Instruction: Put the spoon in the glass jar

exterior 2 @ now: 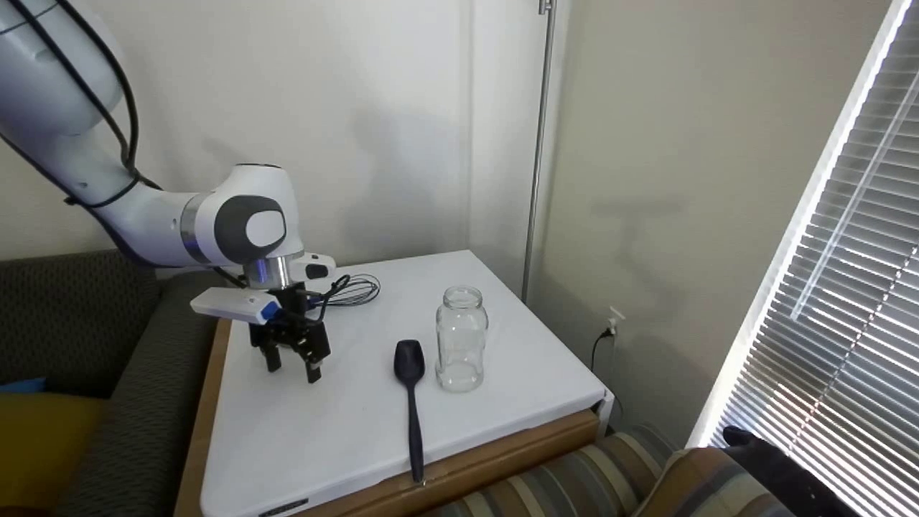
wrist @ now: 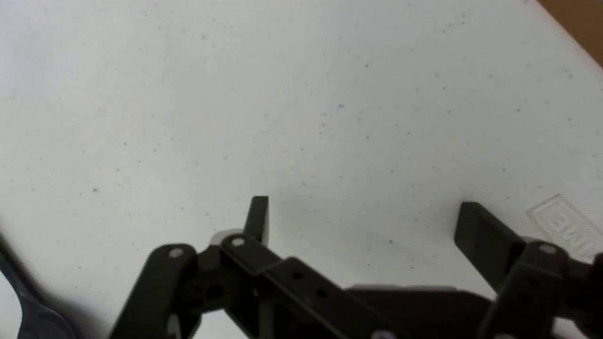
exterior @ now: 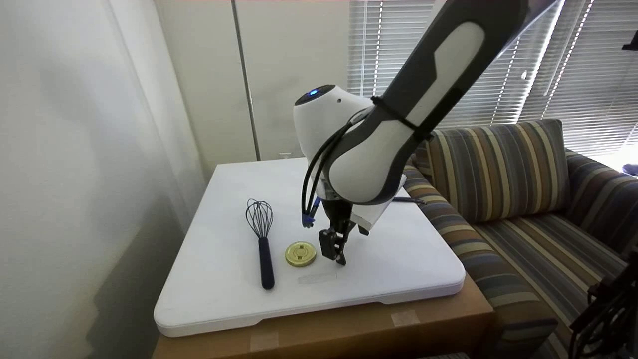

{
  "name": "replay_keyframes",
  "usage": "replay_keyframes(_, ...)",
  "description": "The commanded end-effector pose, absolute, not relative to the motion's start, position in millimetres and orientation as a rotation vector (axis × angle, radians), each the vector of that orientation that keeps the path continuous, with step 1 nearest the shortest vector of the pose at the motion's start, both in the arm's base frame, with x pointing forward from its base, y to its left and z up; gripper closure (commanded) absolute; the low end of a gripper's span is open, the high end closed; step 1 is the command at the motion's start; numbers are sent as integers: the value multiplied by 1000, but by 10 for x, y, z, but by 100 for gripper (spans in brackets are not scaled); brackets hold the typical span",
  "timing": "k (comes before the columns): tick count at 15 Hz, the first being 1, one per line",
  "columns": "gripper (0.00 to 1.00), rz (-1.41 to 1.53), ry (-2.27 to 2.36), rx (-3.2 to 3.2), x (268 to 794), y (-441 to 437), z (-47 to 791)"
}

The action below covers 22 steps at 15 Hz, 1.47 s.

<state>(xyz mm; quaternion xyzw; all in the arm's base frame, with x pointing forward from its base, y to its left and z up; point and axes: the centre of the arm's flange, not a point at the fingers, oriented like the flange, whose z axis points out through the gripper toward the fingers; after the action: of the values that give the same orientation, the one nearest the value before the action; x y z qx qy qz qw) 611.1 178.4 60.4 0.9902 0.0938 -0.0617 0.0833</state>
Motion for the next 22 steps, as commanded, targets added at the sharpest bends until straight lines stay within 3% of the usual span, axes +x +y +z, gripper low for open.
replay_keyframes(1, 0, -184, 280, 2956, 6111, 1784, 604)
replay_keyframes(12, 0, -184, 280, 2956, 6110, 1784, 604)
replay_keyframes(22, 0, -19, 64, 2894, 6951, 1494, 1012)
